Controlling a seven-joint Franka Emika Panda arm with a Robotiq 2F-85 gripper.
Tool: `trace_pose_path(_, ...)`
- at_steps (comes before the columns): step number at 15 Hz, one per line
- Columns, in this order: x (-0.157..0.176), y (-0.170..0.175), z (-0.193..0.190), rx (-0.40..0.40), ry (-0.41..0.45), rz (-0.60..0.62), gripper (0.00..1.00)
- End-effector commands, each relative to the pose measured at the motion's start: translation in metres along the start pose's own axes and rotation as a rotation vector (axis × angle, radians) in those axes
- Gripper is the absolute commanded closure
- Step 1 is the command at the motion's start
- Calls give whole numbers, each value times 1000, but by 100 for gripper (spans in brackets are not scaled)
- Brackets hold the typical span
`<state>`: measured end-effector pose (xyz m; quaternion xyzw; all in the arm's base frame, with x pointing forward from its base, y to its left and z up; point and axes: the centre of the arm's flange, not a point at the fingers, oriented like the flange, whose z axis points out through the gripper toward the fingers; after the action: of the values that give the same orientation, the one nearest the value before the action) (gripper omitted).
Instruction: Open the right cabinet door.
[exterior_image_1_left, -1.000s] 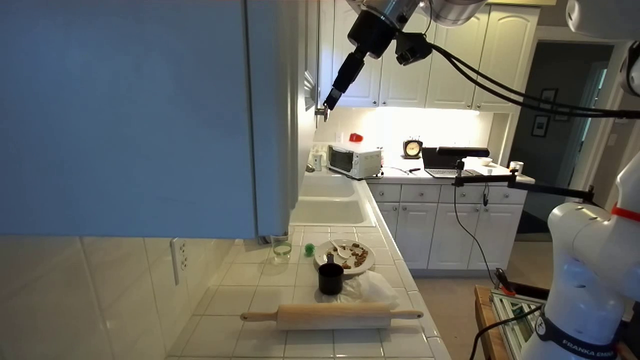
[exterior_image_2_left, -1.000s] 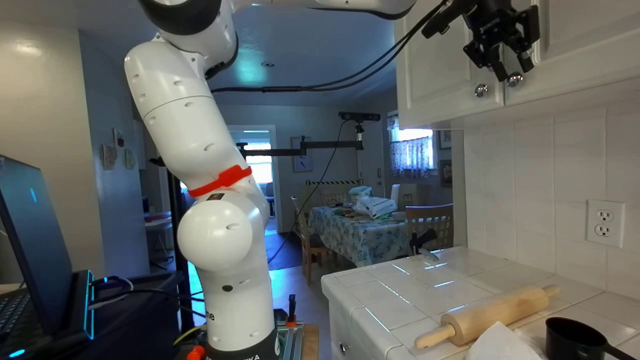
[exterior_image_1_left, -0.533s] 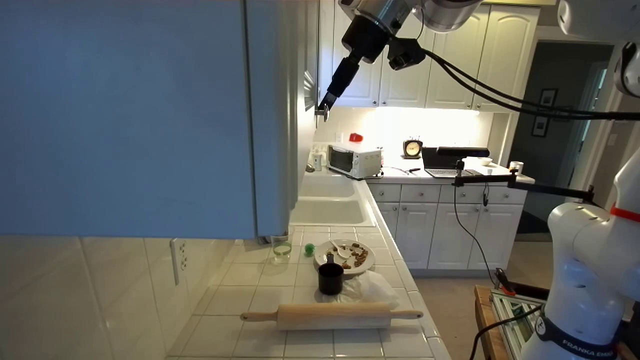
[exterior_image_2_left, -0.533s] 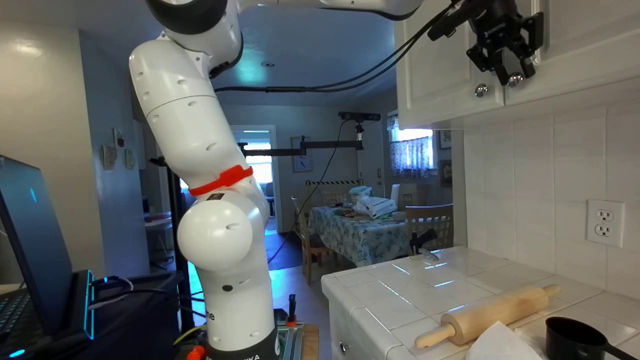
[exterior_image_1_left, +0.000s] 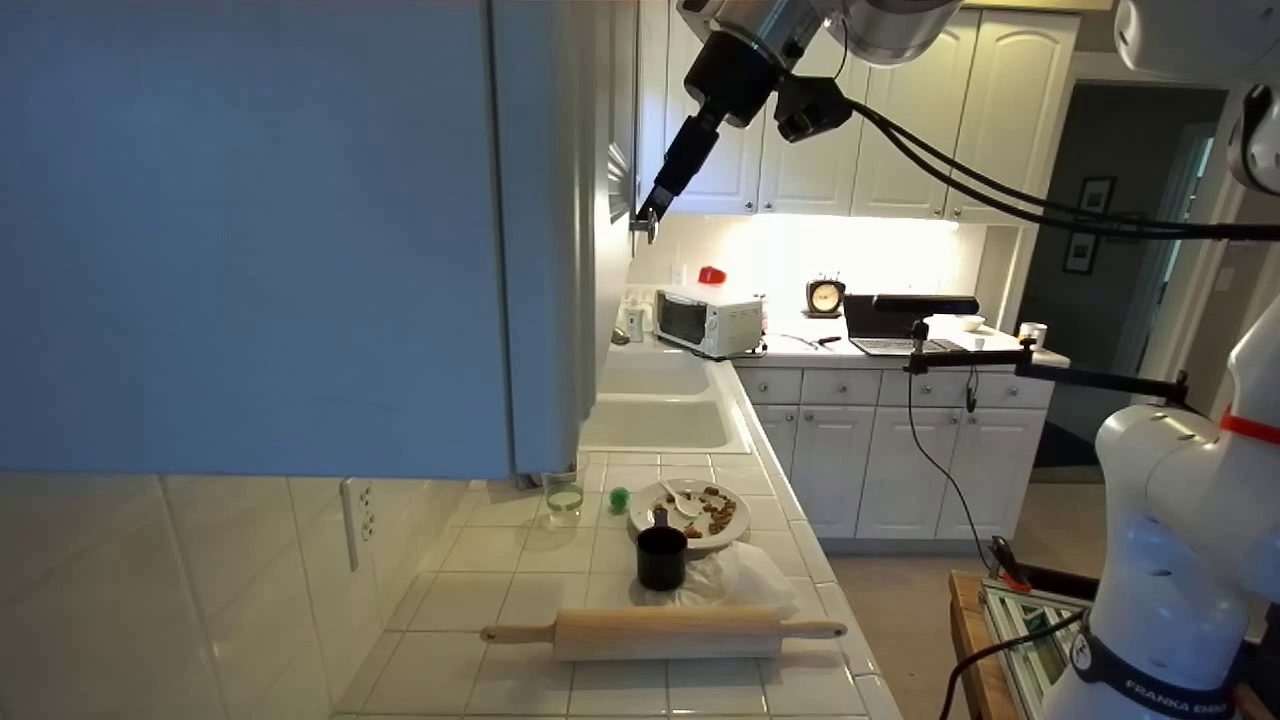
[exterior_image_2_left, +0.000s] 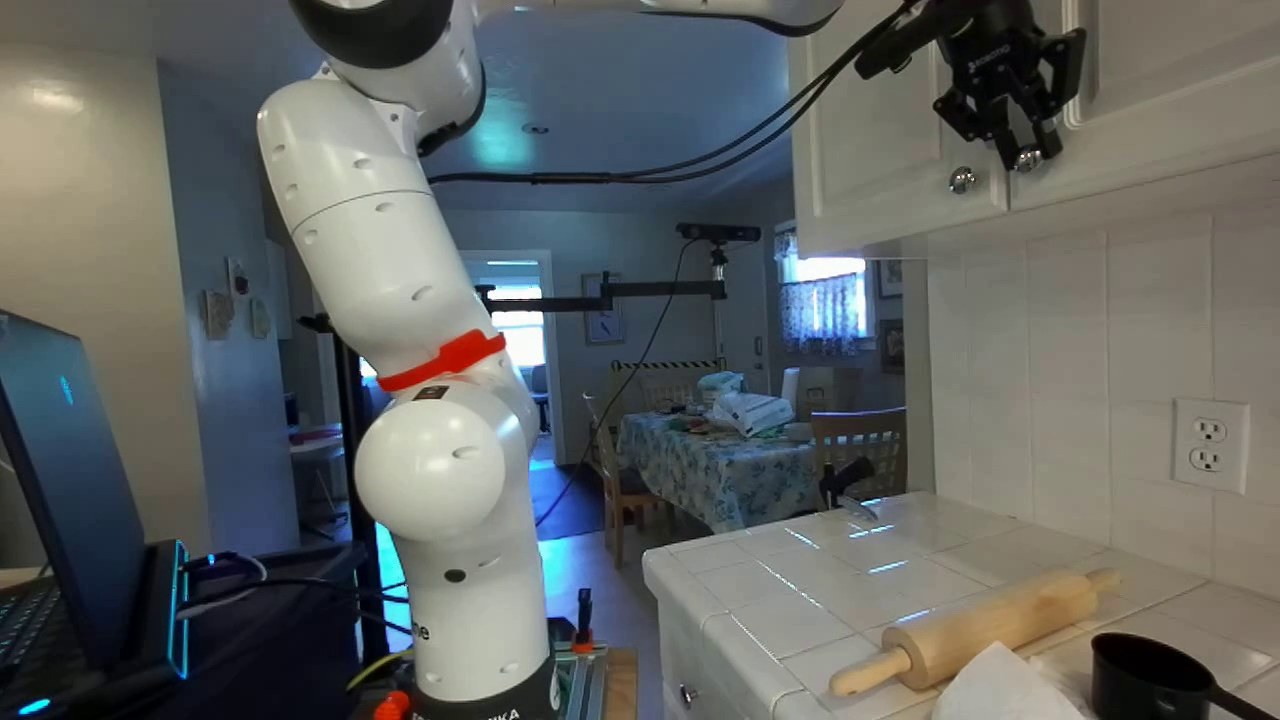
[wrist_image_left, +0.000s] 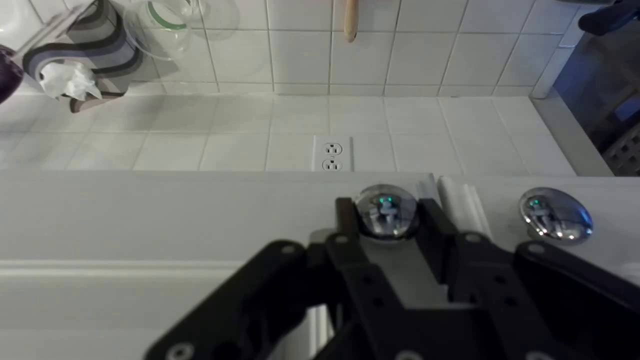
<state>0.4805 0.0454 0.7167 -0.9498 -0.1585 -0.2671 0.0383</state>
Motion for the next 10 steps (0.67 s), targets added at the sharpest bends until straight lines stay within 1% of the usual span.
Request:
trace_pose_path(1,7,0,1,20,-3,-29,90)
trace_pose_path(4,0,-6,-2,19,-19,-97,90)
trace_pose_path(6,-5,-10,-4,-1,-38,-151,90)
trace_pose_path(10,-18,-18,-11,-31,-58,-220,90)
